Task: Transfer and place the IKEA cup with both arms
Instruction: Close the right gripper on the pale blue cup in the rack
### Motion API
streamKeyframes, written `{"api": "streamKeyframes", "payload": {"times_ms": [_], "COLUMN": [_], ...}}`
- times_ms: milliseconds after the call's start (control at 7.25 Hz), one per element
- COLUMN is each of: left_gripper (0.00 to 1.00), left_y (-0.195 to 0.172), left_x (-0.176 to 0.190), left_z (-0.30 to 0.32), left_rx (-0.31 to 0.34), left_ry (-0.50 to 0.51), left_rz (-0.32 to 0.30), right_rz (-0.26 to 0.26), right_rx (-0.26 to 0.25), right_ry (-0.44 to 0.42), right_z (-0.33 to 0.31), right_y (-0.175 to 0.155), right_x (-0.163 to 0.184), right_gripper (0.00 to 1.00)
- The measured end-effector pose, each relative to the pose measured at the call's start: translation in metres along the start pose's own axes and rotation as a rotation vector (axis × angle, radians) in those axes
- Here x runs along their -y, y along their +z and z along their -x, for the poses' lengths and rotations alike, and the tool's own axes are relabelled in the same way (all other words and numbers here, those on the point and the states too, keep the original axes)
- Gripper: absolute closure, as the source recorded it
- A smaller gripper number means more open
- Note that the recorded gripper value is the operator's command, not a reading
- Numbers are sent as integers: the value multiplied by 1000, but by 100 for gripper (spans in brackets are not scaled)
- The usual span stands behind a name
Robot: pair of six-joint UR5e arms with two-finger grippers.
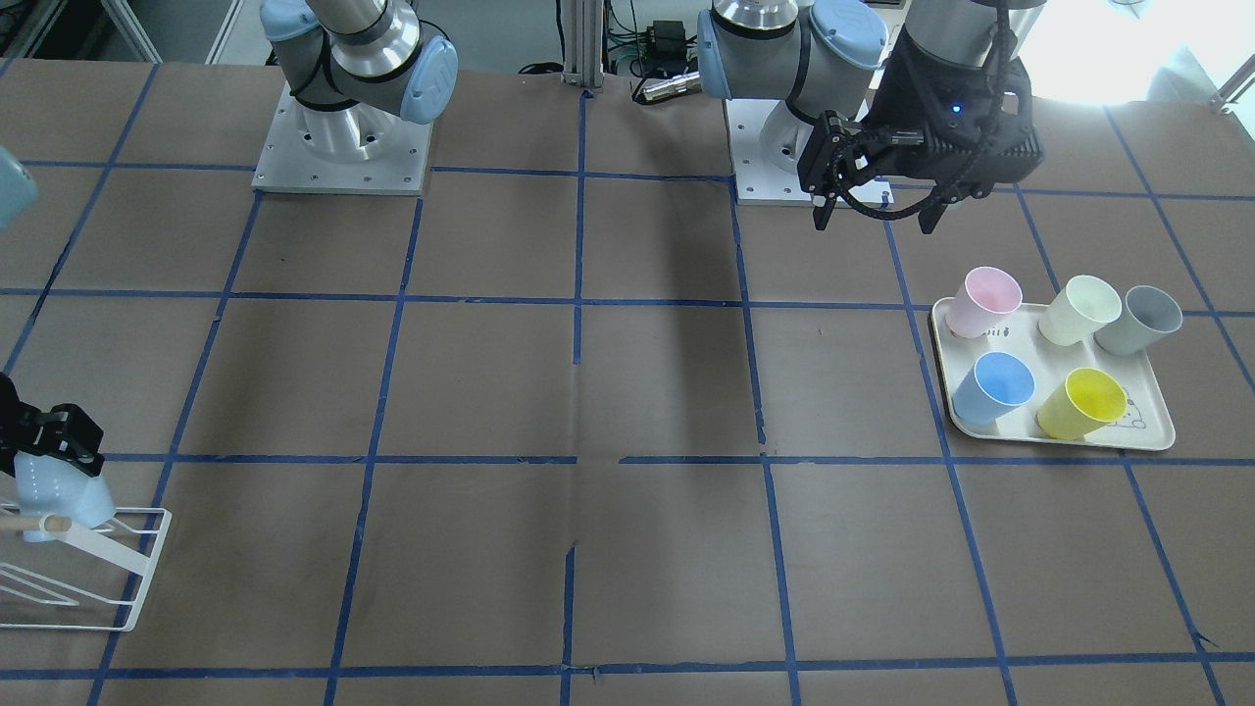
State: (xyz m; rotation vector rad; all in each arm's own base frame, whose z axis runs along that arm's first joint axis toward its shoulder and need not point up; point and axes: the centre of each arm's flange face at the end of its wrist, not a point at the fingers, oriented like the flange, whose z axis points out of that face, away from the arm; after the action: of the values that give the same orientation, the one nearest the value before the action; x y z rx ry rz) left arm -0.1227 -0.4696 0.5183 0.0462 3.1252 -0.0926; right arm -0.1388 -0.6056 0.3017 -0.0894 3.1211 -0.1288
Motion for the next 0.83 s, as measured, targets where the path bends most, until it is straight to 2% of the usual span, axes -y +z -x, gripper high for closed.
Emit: {"api": "streamKeyframes", "payload": {"times_ms": [414, 828], "left_gripper": [0, 0], "left_y": [0, -1], "left_x": [0, 0], "left_z": [0, 0], "left_rx": [0, 0], "left_ry": [0, 0], "left_rz": [0, -3], "right_rz": [-11, 22], "right_rx": [-13, -15], "right_ry": [4, 8], "right_z": [3, 20], "right_y": [-29, -94], "right_x": [-4, -29], "right_gripper": [43, 43]}}
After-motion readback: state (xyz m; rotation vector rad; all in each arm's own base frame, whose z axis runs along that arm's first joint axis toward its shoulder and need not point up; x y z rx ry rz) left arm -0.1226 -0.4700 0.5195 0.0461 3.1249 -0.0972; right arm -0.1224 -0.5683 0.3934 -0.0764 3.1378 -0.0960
